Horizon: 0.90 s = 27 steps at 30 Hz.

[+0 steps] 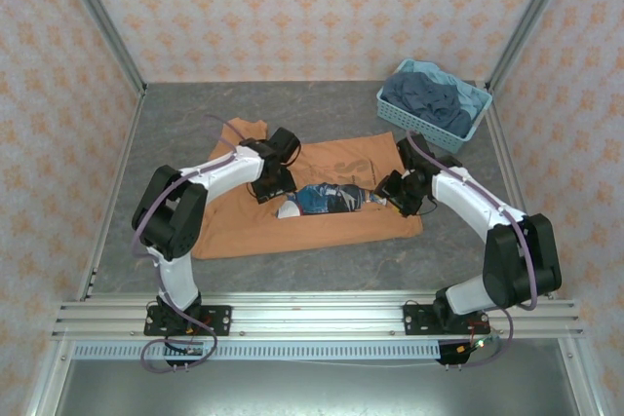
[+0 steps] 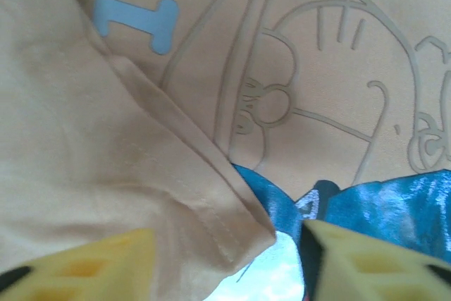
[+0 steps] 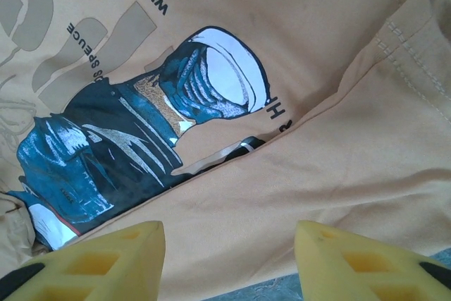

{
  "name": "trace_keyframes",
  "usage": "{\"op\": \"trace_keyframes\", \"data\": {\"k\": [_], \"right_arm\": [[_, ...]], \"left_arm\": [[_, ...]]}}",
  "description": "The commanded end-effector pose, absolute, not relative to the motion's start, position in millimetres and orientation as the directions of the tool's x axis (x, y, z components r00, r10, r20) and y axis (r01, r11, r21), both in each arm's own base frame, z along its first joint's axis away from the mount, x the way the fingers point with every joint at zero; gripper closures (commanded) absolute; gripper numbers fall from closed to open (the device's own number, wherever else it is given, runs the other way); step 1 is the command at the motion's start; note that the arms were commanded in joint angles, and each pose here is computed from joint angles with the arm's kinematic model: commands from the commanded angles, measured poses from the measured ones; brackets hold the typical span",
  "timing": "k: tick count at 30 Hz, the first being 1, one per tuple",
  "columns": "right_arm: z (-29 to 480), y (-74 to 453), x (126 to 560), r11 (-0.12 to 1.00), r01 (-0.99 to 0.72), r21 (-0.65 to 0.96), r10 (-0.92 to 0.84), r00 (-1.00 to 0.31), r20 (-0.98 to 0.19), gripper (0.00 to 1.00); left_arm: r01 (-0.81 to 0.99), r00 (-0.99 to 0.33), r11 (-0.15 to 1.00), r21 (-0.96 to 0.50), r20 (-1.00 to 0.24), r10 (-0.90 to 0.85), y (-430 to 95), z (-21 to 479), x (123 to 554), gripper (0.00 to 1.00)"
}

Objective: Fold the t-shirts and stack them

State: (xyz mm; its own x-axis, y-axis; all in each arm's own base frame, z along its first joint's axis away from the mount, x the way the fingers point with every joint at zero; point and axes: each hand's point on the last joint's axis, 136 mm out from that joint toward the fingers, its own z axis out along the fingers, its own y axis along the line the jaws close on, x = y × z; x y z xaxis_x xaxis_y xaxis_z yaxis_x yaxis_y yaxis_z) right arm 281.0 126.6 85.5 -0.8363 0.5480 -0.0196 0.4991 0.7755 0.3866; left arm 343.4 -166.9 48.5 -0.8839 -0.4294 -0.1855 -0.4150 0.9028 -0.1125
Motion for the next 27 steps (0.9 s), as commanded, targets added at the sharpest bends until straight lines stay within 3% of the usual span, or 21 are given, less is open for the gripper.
{"op": "trace_keyframes", "data": {"k": [1,5,9,12,17,27], "right_arm": [[80,124,280,0.778,0.510,0.367,0.556,-0.831,-0.025,0.49],[78,121,290,0.783,0.507,0.360,0.561,-0.826,-0.057,0.48],[78,126,316,0.785,0.495,0.372,0.560,-0.824,-0.086,0.51],[76,128,336,0.800,0.482,0.357,0.551,-0.826,-0.119,0.55],[58,134,355,0.808,0.488,0.329,0.543,-0.835,-0.094,0.61],[58,151,375,0.809,0.475,0.346,0.528,-0.847,-0.071,0.60]], "left_arm": [[-0.416,-0.858,0.907,-0.064,-0.302,-0.415,-143,89,343,0.37],[-0.531,-0.785,0.840,-0.110,-0.311,-0.536,-109,99,326,0.42],[-0.698,-0.667,0.700,-0.154,-0.219,-0.712,-65,71,306,0.61],[-0.757,-0.603,0.634,-0.156,-0.205,-0.771,-39,61,309,0.63],[-0.827,-0.548,0.561,-0.018,-0.195,-0.814,3,30,302,0.68],[-0.883,-0.465,0.436,0.175,-0.197,-0.863,87,17,265,0.69]]}}
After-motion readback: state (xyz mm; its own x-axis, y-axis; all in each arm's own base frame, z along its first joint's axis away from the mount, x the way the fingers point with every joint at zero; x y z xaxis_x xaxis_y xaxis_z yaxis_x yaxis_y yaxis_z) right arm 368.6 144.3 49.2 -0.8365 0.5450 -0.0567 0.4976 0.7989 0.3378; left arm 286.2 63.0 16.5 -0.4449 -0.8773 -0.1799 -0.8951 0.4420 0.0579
